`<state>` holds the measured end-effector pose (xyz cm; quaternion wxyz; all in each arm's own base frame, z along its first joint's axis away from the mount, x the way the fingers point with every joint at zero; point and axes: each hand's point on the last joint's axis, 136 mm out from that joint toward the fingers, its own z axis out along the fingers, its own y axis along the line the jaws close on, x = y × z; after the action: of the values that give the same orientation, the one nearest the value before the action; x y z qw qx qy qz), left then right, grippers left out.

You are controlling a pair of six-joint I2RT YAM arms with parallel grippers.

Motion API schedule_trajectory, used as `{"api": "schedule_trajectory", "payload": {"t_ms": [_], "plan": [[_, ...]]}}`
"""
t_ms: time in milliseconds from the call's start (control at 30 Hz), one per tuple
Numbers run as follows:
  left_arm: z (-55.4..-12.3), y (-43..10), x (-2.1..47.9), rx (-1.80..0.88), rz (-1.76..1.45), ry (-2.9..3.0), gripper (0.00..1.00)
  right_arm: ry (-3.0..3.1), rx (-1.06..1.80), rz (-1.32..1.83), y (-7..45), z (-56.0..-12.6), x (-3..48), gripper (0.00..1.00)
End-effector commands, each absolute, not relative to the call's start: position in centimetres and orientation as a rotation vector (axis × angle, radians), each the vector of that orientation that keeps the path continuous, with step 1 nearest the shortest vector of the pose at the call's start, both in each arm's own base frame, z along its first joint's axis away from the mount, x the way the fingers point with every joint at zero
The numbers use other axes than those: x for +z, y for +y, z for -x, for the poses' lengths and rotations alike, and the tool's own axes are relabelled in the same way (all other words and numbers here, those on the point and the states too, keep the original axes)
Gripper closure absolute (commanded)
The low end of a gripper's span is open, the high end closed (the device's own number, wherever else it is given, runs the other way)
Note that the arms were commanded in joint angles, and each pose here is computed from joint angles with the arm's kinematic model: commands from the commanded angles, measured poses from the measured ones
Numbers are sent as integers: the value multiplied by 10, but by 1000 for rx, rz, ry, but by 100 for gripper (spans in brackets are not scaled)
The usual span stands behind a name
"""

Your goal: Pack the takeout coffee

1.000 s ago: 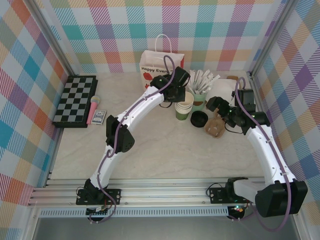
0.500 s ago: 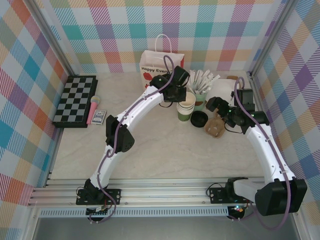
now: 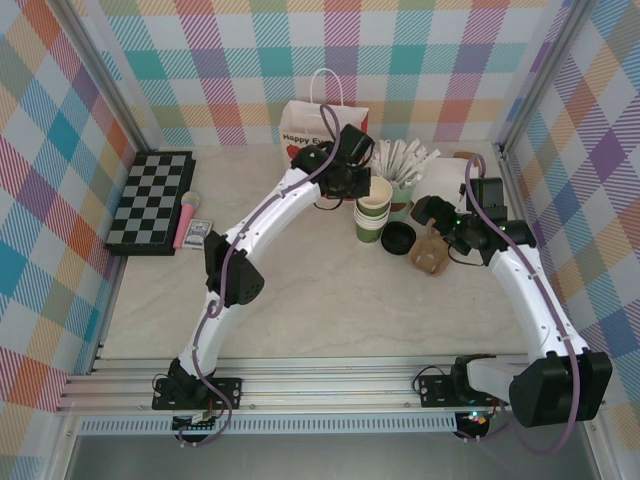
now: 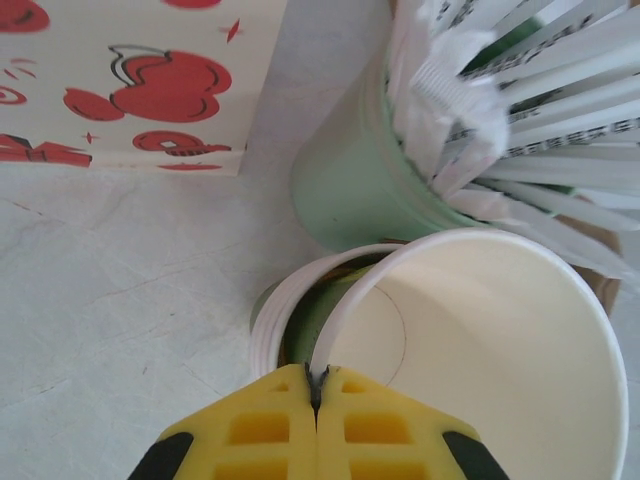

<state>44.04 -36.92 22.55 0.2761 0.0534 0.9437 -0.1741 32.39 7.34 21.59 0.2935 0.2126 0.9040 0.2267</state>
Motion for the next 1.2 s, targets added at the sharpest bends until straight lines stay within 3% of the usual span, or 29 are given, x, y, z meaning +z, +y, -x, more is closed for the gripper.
{"api": "schedule_trajectory", "payload": {"t_ms": [0, 200, 367, 467, 533, 633, 800, 967, 1167], "plan": [[-436, -364, 288, -574, -141, 2413, 100, 2417, 566, -558, 69, -324, 209, 2], [-411, -331, 340, -521, -165, 2345, 100, 2441, 538, -545, 67, -324, 199, 8], [-376, -304, 364, -540, -191, 2311, 100, 2495, 575, -504, 76, -328, 186, 23], [-355, -284, 360, -519, -181, 2331, 100, 2520, 744, -587, 95, -330, 179, 29], [-342, -268, 344, -469, -178, 2372, 100, 2519, 895, -684, 113, -332, 169, 31], [-325, -251, 312, -413, -198, 2430, 100, 2544, 961, -730, 137, -334, 152, 26], [-293, -262, 245, -568, -227, 2525, 100, 2560, 996, -858, 158, -333, 111, 19], [-284, -261, 193, -519, -231, 2579, 100, 2528, 930, -878, 153, -343, 92, 17], [-287, -258, 165, -438, -253, 2597, 100, 2546, 757, -874, 131, -343, 70, 15]]}}
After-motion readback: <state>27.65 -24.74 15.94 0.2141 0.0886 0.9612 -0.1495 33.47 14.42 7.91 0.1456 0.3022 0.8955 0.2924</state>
